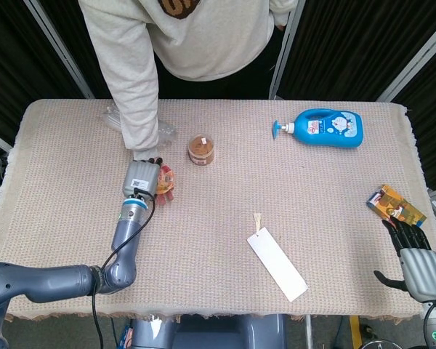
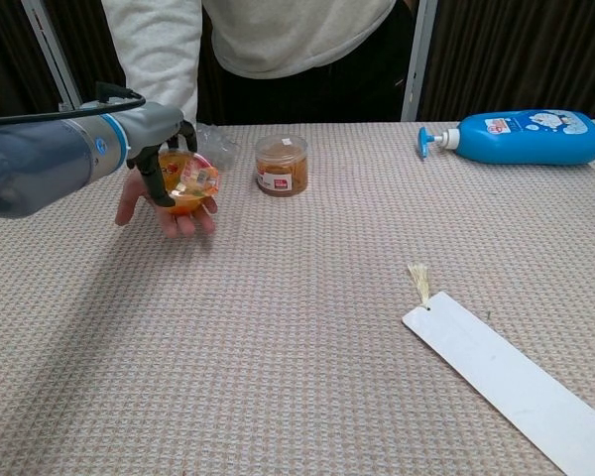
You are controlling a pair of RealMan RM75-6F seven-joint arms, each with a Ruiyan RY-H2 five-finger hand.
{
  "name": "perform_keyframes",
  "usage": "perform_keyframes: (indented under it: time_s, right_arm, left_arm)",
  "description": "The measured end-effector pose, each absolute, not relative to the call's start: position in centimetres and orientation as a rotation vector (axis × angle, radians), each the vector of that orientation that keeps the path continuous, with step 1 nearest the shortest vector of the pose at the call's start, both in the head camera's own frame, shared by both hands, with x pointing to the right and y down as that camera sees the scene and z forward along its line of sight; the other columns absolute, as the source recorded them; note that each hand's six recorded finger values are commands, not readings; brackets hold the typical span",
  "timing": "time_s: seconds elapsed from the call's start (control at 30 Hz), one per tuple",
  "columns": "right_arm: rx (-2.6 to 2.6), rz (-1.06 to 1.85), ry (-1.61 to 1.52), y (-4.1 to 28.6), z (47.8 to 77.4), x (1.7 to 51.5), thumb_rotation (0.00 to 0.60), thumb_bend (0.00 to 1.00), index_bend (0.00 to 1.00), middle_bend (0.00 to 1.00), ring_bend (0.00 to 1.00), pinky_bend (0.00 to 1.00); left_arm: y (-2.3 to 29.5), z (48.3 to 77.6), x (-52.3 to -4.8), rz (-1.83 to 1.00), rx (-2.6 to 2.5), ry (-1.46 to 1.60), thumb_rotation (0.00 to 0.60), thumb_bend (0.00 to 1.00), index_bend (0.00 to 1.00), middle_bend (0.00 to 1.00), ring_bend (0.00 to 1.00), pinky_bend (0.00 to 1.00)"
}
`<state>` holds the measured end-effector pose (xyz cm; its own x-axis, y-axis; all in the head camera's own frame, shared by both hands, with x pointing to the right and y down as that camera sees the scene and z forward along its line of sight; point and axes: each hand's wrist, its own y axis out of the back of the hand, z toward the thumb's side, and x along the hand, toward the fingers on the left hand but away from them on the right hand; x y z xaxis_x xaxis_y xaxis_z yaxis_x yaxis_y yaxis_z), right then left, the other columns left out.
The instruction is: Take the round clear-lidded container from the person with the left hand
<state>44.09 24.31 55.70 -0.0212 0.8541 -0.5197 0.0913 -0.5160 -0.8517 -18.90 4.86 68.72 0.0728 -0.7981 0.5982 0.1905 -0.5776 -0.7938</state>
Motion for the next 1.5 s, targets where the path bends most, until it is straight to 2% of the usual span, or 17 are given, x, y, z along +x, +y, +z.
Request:
perform_keyframes:
  time_s: [0.23,0.53,0.8,0.93,1.03,1.13,1.2,1.27,1.37,1.5]
  right_arm:
    - [-1.645,1.600,-1.000,24.3,55.7,44.1,0.600,0.10,0.05,0.00,0.00,0.00]
    - [-1.632,1.601,-0.996,24.3,55.6,44.1,0.600,0.10,0.05,0.00,0.00,0.00]
    - [-1.624,1.602,-0.996,24.3,55.7,44.0,0.600,0.10,0.05,0.00,0.00,0.00]
    - [-1.624,1.605,-0.998,24.3,55.8,43.9,0.600,0.10,0.05,0.00,0.00,0.00]
    - [-1.624,1.606,-0.998,24.3,55.8,43.8,0.600,0.10,0.05,0.00,0.00,0.00]
    - [-1.624,1.607,-0.999,24.3,55.8,43.8,0.600,0.10,0.05,0.00,0.00,0.00]
    - [-1.624,1.609,-1.000,24.3,55.8,43.8,0.600,0.10,0.05,0.00,0.00,0.00]
    - [-1.624,1.611,-1.002,24.2,55.8,43.9,0.600,0.10,0.05,0.00,0.00,0.00]
    - [-1.624,1.614,-1.003,24.2,55.8,44.0,0.600,0.10,0.05,0.00,0.00,0.00]
    - [-1.624,1.611,-1.000,24.2,55.8,44.0,0.600,0.10,0.05,0.00,0.00,0.00]
  left_arm:
    - [5.4,67.5,-18.4,-1.498,-1.609,0.706,0.600,0.54,0.77,0.54,0.50,0.50]
    - [7.4,63.7,-19.8,-1.370,-1.698,0.764,0.600,0.56,0.77,0.54,0.50,0.50]
    - [12.3,61.0,-25.7,-1.343,-1.726,0.680,0.600,0.56,0.75,0.52,0.48,0.48]
    - [15.5,61.2,-28.6,-1.384,-1.789,0.654,0.600,0.55,0.73,0.48,0.45,0.47]
    - [16.6,61.9,-29.6,-1.406,-1.807,0.621,0.600,0.55,0.70,0.44,0.42,0.45]
    - [17.2,63.2,-30.1,-1.430,-1.814,0.588,0.600,0.52,0.63,0.34,0.36,0.39]
    - [17.7,64.2,-30.2,-1.441,-1.824,0.565,0.600,0.42,0.50,0.15,0.21,0.26]
    - [18.1,65.1,-30.1,-1.450,-1.831,0.534,0.600,0.33,0.37,0.03,0.07,0.15]
    - [18.5,66.1,-30.0,-1.474,-1.842,0.487,0.600,0.24,0.21,0.00,0.00,0.04]
    - [18.9,66.7,-29.7,-1.504,-1.858,0.454,0.600,0.21,0.13,0.00,0.00,0.00]
